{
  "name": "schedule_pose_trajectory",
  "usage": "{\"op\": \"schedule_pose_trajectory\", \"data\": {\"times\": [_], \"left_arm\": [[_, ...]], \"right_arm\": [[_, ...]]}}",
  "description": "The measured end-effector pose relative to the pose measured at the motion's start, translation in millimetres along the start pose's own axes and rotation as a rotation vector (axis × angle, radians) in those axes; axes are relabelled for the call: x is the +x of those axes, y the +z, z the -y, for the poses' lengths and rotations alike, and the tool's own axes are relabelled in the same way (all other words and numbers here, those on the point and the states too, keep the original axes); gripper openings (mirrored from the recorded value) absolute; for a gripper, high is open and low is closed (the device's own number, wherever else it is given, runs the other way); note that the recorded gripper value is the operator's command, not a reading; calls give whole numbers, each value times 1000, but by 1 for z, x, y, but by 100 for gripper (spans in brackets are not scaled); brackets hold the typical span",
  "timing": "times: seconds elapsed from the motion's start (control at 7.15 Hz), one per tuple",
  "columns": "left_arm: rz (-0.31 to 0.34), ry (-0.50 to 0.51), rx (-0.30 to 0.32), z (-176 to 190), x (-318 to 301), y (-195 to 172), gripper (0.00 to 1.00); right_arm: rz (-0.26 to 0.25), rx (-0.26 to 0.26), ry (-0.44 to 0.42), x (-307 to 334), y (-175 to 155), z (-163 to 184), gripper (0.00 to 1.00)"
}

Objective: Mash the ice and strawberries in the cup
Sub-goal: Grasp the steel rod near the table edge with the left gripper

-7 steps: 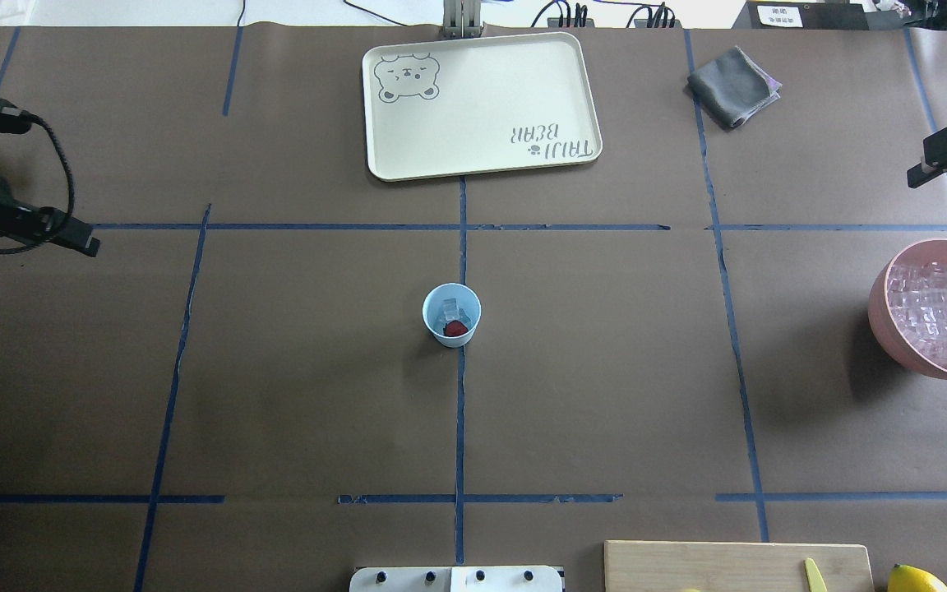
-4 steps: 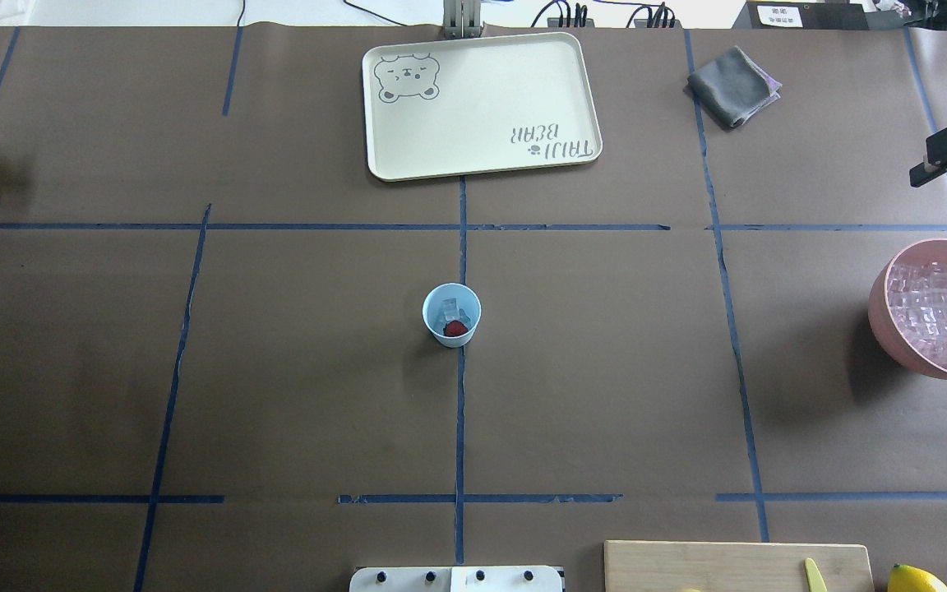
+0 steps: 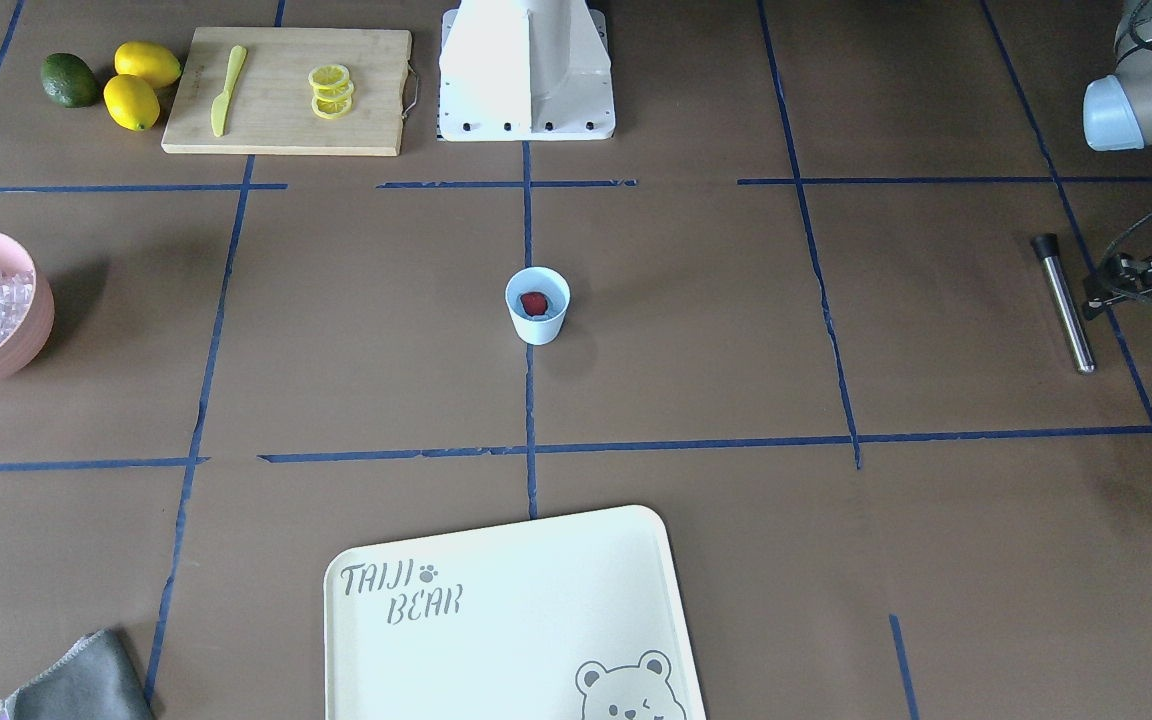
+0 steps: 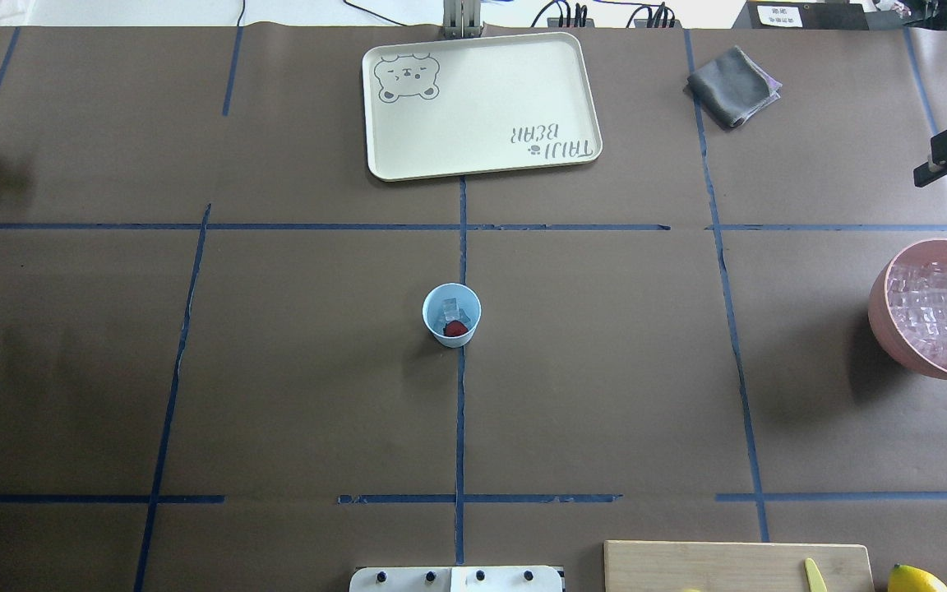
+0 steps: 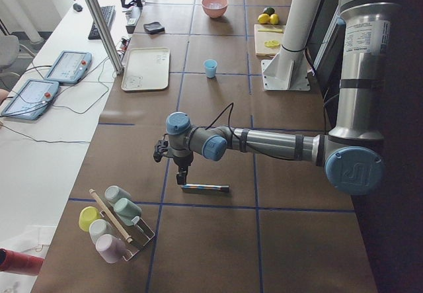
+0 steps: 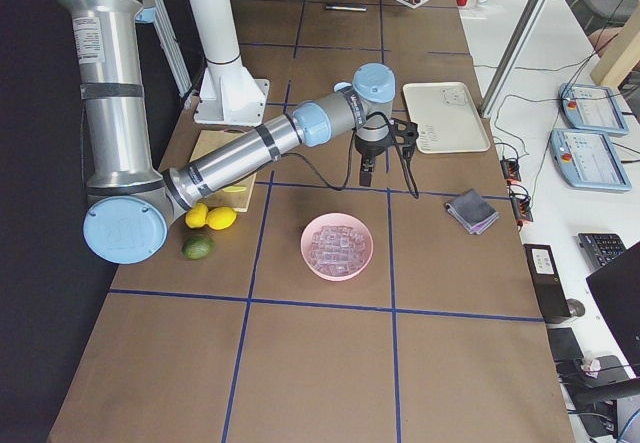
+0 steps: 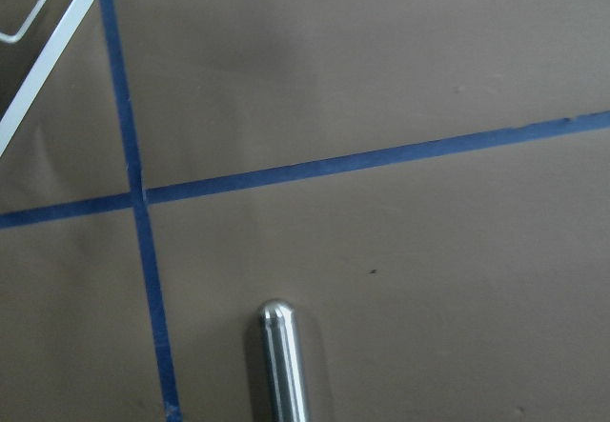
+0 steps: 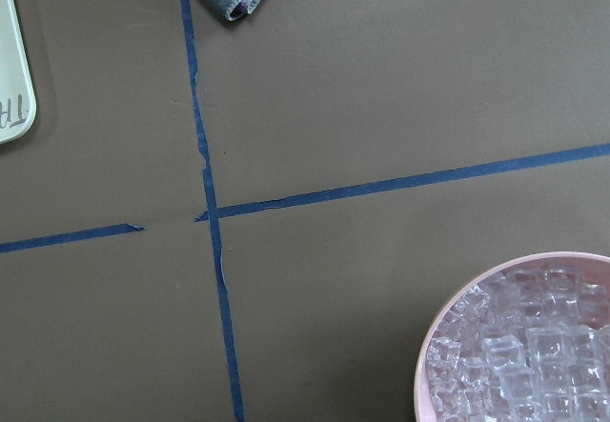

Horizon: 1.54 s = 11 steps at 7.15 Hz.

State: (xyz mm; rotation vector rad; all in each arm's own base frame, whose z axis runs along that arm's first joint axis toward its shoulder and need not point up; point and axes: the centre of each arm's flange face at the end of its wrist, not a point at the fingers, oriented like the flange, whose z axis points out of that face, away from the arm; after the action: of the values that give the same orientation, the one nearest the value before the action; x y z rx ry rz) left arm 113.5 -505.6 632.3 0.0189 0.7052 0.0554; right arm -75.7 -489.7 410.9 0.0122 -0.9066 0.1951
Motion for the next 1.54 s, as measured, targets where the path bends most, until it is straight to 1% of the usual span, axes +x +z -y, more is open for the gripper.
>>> {"op": "schedule_pose_trajectory", "data": {"times": [0.28, 0.56, 0.84, 0.98, 1.12, 1.26, 1.54], "left_arm": [[-25, -29, -67, -5, -4, 26, 93], [-41, -25, -122, -9, 1, 52, 93], [-38, -25, -145, -12, 1, 65, 86], [-35, -28, -156, -13, -1, 71, 75], [-33, -28, -163, -14, -2, 74, 59], [-33, -27, -167, -15, -1, 76, 46], [-32, -27, -171, -16, -1, 78, 23]], "right_arm": [[1, 0, -2, 0, -1, -1, 100], [1, 1, -2, 0, -1, -2, 100], [1, 0, -2, 0, -1, -2, 100], [0, -1, -2, 0, 0, -2, 100], [0, -1, -2, 0, 0, -2, 100], [0, -1, -3, 0, 0, -2, 100], [0, 1, -4, -1, 0, -2, 100]]}}
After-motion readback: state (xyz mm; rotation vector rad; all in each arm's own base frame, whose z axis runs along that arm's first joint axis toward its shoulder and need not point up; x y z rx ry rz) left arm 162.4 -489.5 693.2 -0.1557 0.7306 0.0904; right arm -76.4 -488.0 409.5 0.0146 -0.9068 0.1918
